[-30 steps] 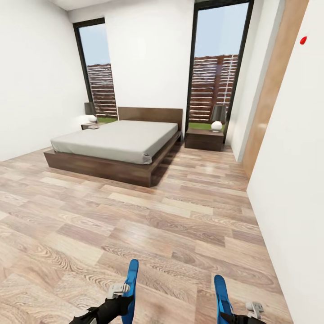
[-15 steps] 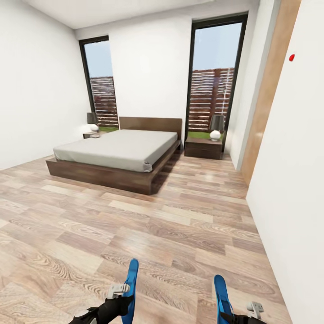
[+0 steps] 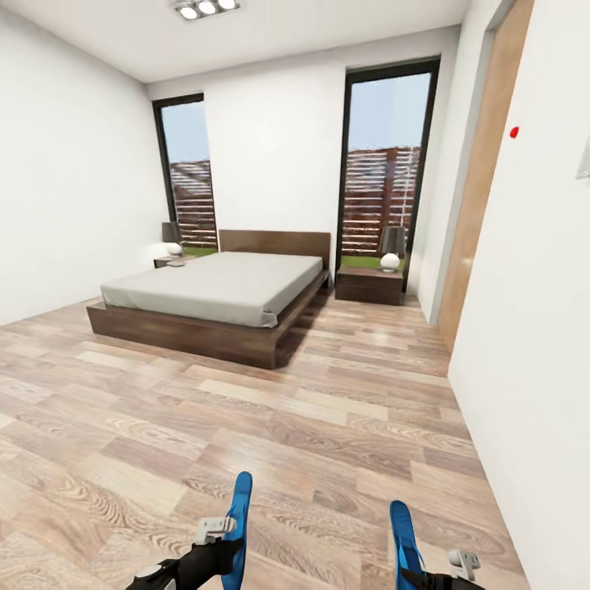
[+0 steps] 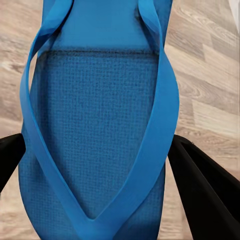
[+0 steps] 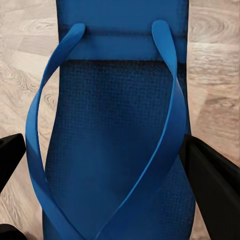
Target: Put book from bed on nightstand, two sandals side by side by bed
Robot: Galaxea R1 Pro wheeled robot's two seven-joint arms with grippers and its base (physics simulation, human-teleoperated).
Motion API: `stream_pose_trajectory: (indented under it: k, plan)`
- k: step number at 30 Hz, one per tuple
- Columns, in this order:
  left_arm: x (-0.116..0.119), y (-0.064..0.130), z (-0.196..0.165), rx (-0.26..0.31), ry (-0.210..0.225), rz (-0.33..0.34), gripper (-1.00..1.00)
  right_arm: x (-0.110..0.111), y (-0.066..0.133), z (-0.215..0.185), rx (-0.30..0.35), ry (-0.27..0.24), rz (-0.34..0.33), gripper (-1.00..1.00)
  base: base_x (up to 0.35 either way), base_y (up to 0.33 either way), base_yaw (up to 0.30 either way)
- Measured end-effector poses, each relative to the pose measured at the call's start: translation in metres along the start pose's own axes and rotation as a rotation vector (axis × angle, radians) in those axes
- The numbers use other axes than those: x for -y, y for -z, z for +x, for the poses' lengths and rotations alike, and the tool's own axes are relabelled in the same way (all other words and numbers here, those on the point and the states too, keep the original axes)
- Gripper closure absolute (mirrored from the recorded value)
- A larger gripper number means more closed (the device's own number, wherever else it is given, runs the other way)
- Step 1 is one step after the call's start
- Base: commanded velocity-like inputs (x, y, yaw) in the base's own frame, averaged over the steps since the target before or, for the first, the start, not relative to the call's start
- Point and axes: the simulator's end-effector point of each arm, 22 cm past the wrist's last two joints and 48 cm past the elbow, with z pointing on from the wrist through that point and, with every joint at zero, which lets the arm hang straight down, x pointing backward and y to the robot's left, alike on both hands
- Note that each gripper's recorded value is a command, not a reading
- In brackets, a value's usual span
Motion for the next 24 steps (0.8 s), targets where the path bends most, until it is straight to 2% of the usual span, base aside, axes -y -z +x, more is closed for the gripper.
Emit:
stream_pose_trajectory:
  k: [24]
  plan:
    - [0.02, 0.021, -0.047, 0.01, -0.005, 0.002, 1.0, -0.028, 0.02, -0.042, 0.009, 0.007, -0.003, 1.0, 0.0, 0.0, 0.0]
